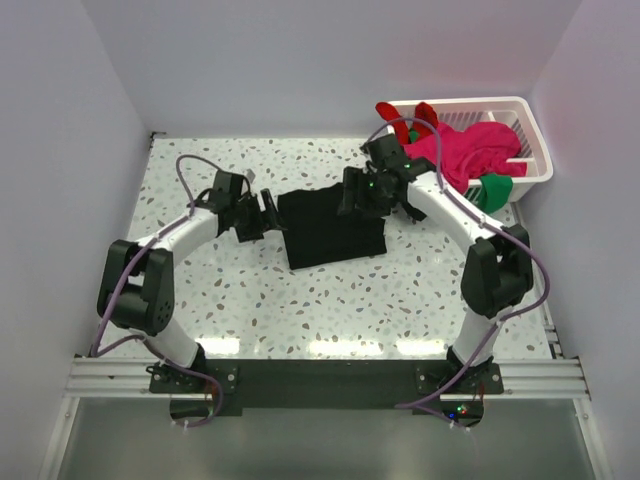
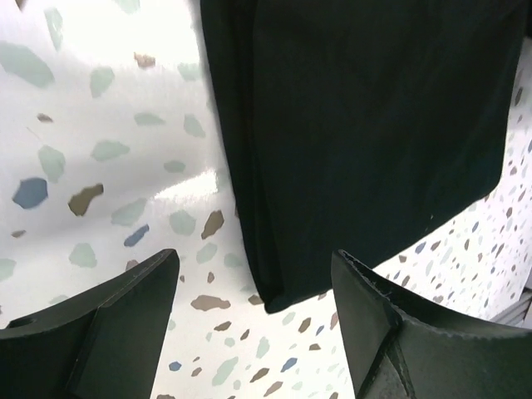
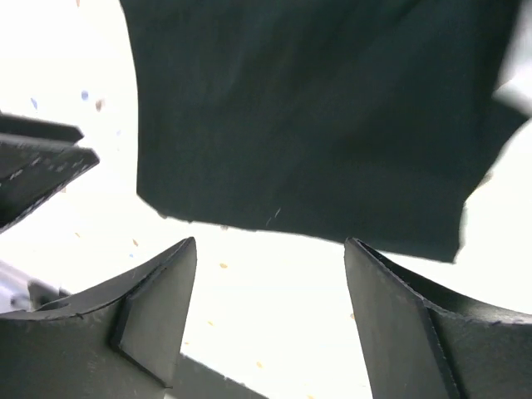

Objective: Fold and stack the t-shirts
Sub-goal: Neatly place the folded tshirt to the corner

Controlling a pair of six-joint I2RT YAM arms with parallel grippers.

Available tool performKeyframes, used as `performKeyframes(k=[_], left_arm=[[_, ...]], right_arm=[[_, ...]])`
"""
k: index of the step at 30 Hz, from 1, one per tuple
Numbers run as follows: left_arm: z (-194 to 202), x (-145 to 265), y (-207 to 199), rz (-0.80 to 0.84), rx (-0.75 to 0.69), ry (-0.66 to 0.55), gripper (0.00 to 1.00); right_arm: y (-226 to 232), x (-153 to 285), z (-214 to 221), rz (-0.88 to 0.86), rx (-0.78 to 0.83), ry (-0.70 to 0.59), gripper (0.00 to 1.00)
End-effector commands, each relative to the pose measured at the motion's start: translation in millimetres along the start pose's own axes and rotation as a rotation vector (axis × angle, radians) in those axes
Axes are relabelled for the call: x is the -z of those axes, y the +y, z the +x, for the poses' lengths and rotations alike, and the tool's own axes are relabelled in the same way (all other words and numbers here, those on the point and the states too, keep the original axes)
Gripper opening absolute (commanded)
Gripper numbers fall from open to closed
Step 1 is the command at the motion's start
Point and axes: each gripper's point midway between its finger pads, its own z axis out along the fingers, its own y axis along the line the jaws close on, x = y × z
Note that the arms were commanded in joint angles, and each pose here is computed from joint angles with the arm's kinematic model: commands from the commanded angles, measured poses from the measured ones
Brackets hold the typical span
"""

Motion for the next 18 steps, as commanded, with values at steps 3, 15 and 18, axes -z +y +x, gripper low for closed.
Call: performKeyframes(k=[3,15,18], left_arm=[[2.0,7.1,-24.5,0.182,-0.038,-0.054,0.79],[21.8,-13.8,-27.2,0.29,-0.043,0.008,0.8],[25.5,-22.1,-21.8,0.277,-0.034,0.028,0.8]], right_arm=[[23.0,-16.4,28.7,-0.065,0.006,0.044,0.73],[-0.6,-74.1,72.8,0.02,-0.015,0.196,0.61],[-10.4,-86.2,82.0,0.049,-0.023,0.228,0.58]])
